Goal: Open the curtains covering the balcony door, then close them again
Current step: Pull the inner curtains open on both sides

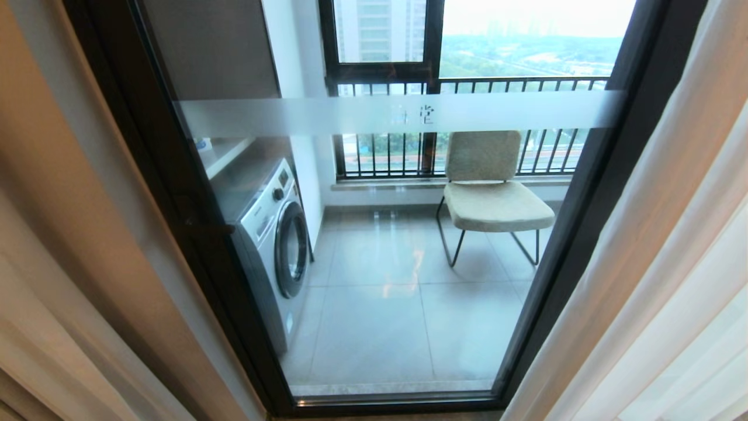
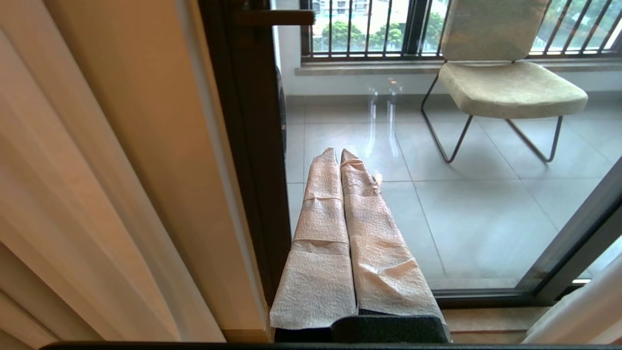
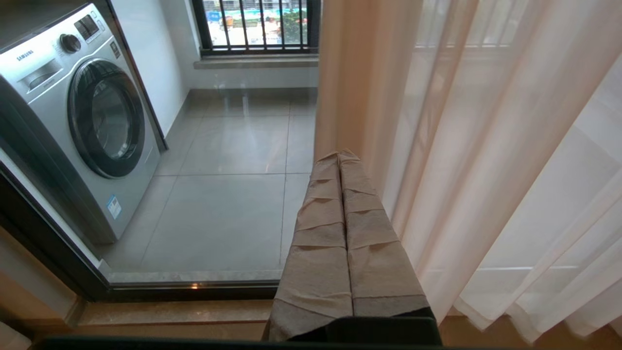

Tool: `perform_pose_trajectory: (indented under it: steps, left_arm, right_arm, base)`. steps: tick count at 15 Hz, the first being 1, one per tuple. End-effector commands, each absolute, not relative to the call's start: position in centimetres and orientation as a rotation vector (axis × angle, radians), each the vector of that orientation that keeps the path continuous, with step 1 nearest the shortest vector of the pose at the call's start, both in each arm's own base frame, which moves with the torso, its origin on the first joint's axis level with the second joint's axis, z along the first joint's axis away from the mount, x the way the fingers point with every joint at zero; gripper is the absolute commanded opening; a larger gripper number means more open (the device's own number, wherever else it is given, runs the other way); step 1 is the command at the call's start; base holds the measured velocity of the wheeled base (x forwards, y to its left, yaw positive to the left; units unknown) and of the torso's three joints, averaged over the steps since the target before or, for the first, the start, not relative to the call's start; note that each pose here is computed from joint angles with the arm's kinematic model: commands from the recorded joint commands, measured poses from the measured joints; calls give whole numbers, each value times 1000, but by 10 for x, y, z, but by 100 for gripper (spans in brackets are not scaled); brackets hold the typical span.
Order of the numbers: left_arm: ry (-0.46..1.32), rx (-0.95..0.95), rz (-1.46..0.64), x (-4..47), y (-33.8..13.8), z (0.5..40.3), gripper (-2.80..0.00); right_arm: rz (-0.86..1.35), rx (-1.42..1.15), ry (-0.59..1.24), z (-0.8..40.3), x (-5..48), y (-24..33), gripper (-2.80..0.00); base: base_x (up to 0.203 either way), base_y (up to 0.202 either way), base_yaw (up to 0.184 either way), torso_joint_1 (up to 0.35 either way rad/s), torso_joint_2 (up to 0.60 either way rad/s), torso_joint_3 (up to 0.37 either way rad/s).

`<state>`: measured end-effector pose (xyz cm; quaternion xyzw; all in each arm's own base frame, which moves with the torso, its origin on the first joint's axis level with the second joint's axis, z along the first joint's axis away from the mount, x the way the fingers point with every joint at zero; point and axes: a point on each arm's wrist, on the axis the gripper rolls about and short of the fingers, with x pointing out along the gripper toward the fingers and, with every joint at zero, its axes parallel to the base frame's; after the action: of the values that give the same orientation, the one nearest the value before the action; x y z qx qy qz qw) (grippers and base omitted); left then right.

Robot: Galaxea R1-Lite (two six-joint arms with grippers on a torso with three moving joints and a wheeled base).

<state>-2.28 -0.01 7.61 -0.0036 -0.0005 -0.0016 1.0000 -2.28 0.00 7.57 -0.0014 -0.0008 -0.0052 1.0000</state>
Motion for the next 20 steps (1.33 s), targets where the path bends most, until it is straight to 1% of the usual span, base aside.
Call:
perform_pose_trajectory:
  steps: [1, 16, 18, 20]
  left_arm:
    - [-3, -8, -3, -23, 0, 76, -280]
    - [-7, -6, -2, -23, 0, 76, -280]
    - [-6, -6, -2, -23, 0, 76, -280]
    - [-6, -6, -2, -23, 0, 76, -280]
  right_arm:
    - [-7, -3, -3, 76, -23, 0, -280]
    - [-6, -3, -3, 76, -23, 0, -280]
    - [-6, -3, -4, 76, -23, 0, -280]
    - [-6, -3, -3, 76, -23, 0, -280]
  base:
    - [0, -192, -2, -2, 5, 2]
    - [0, -191, 1, 2, 2, 3]
    - [0, -126, 0, 5, 2, 2]
    - [0, 0, 0, 0, 0, 0]
